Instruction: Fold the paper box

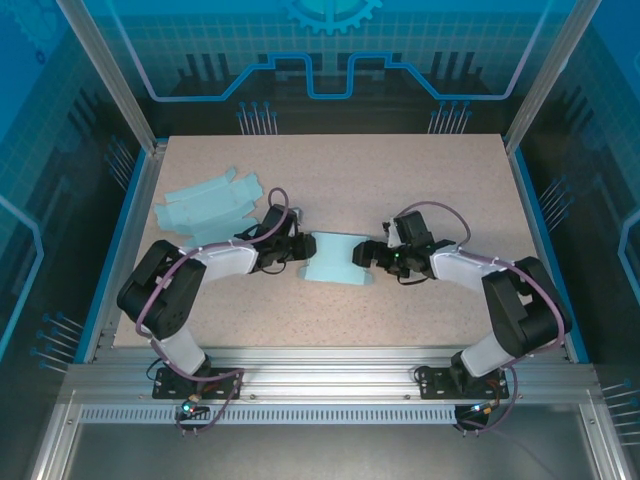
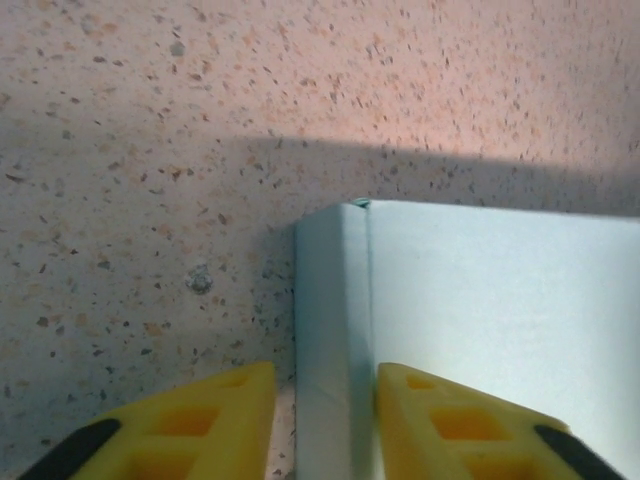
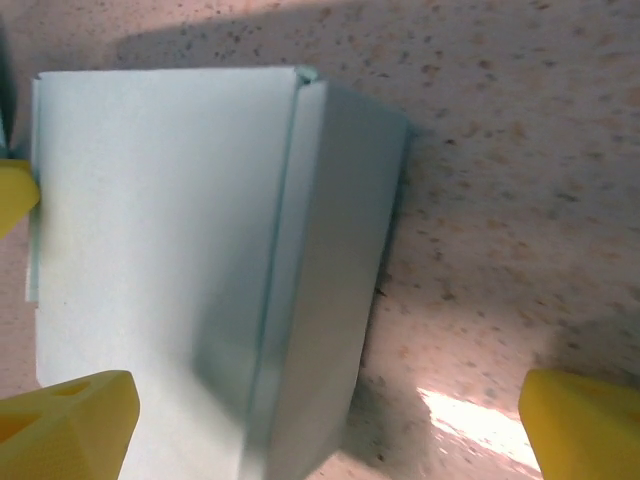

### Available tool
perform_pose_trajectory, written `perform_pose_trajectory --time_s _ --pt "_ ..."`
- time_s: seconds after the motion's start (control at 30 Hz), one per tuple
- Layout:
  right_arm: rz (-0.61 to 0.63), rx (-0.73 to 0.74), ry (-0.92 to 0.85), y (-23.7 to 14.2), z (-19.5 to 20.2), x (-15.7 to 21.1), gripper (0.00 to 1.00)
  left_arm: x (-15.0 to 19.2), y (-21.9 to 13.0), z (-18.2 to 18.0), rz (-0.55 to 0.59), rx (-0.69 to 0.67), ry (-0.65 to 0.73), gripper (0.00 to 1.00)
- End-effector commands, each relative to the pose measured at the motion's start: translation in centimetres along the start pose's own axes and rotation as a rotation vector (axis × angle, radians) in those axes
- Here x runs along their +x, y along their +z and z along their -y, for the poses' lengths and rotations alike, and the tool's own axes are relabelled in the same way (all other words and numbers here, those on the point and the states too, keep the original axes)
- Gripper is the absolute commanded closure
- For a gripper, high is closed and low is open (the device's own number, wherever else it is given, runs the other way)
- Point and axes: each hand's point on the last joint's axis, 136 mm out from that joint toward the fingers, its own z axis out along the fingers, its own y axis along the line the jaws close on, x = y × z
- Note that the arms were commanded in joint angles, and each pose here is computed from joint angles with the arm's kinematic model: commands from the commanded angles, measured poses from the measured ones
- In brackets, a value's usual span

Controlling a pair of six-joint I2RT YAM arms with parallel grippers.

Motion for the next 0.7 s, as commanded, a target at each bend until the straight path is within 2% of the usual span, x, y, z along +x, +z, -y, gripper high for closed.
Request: perform_pose_trajectory --time_s 0.0,0.1,0.27,0.67 --pt "-0.004 -0.099 0.03 0.6 -1.1 -0.4 0.02 2.4 0.9 -2.7 -0.075 -0.035 -0.069 0.72" --pt "-0.011 -0.126 0.038 1.1 -1.4 -0.5 0.03 2.4 0.9 -3.0 -0.075 -0.026 -0.09 0.77" --pt "-0.015 -0.21 0.056 1.6 -2.6 -0.6 0.05 2.4 0.9 -2.8 -0.074 -0.01 -0.098 0.77" --pt "0.008 -0.375 0.061 1.7 -5.3 -1.2 0.19 2.2 0.8 -2.2 -0.067 0.022 -0.106 0.77"
